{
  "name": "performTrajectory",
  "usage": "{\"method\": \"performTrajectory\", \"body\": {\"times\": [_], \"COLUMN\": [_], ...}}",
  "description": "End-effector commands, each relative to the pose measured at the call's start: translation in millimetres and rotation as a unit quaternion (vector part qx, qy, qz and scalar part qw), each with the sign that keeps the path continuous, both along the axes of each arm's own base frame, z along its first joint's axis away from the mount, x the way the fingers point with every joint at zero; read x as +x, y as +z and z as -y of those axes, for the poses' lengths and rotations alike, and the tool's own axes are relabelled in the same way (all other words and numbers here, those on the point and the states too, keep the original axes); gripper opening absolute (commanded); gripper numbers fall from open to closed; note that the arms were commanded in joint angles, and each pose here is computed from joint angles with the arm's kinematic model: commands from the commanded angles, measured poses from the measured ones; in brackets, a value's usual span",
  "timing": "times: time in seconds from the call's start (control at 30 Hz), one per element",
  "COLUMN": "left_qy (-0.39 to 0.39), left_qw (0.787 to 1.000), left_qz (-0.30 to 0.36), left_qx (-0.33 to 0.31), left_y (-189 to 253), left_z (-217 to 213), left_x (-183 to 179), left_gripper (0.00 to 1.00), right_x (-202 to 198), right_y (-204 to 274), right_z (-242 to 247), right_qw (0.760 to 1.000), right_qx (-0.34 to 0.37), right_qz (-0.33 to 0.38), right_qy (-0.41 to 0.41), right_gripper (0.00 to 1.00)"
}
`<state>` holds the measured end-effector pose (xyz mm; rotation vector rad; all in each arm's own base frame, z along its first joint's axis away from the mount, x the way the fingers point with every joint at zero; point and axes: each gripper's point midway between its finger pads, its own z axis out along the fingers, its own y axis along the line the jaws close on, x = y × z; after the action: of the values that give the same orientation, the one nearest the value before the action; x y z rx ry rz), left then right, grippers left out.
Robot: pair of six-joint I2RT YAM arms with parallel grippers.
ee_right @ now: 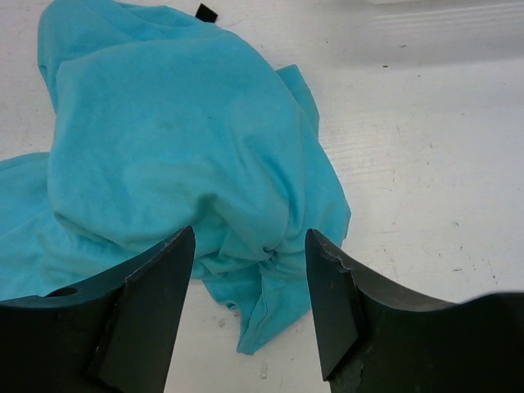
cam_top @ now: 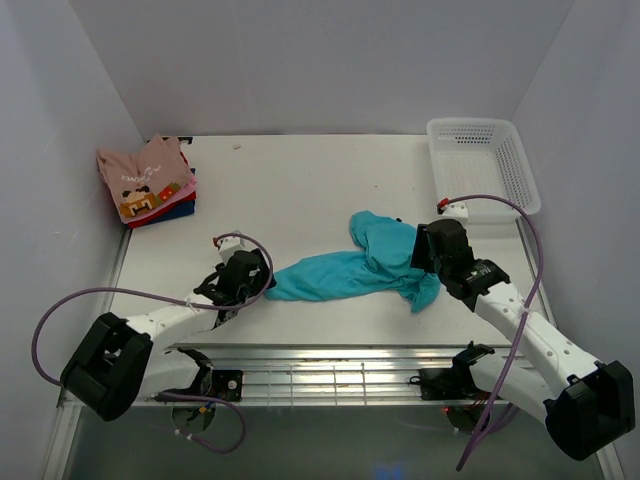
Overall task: Fold and stack the t-shirts
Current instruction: Flatten out the tshirt
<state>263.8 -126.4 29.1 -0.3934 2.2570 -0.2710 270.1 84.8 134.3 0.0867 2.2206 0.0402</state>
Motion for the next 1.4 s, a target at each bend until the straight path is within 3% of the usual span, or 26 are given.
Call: {"method": "performTrajectory", "body": {"times": [0.0,0.17,0.23,0.27,0.3,0.4,0.53,0.73,1.0,1.13,1.37], "left_qy": [-0.011,-0.017,-0.017,-0.016,-0.015,-0.01,-0.012,-0.007,0.02,0.035,0.043], "left_qw": [1.0,1.0,1.0,1.0,1.0,0.999,0.999,0.999,0.997,0.992,0.991], "left_qz": [-0.012,-0.017,-0.02,-0.025,-0.025,-0.037,-0.037,-0.036,0.056,0.115,0.126], "left_qx": [-0.01,-0.012,-0.005,-0.001,0.005,0.02,0.025,0.034,0.048,0.037,0.032], "left_y": [-7,-11,-13,-15,-15,-18,-16,-14,74,135,159], "left_z": [9,14,13,12,11,6,7,4,-7,-14,-24], "left_x": [0,1,2,0,1,-2,-1,-4,20,25,14], "left_gripper": [0.78,0.77,0.7,0.64,0.47,0.18,0.0,0.0,0.0,0.0,0.0], "right_x": [6,12,17,18,21,33,57,105,146,156,145], "right_y": [2,-6,-6,-9,-6,0,8,23,12,-17,-53], "right_z": [-1,-9,-13,-16,-18,-29,-59,-89,-111,-125,-130], "right_qw": [1.0,1.0,1.0,1.0,1.0,0.999,0.995,0.989,0.987,0.984,0.981], "right_qx": [0.006,0.009,0.013,0.013,0.014,0.02,0.035,0.017,-0.003,-0.003,0.009], "right_qz": [0.014,0.006,0.009,0.005,0.007,0.018,0.034,0.056,0.043,0.006,-0.035], "right_qy": [-0.009,0.002,0.007,0.011,0.014,0.033,0.091,0.138,0.157,0.176,0.191], "right_gripper": [0.63,0.63,0.62,0.62,0.62,0.62,0.63,0.63,0.62,0.62,0.61]}}
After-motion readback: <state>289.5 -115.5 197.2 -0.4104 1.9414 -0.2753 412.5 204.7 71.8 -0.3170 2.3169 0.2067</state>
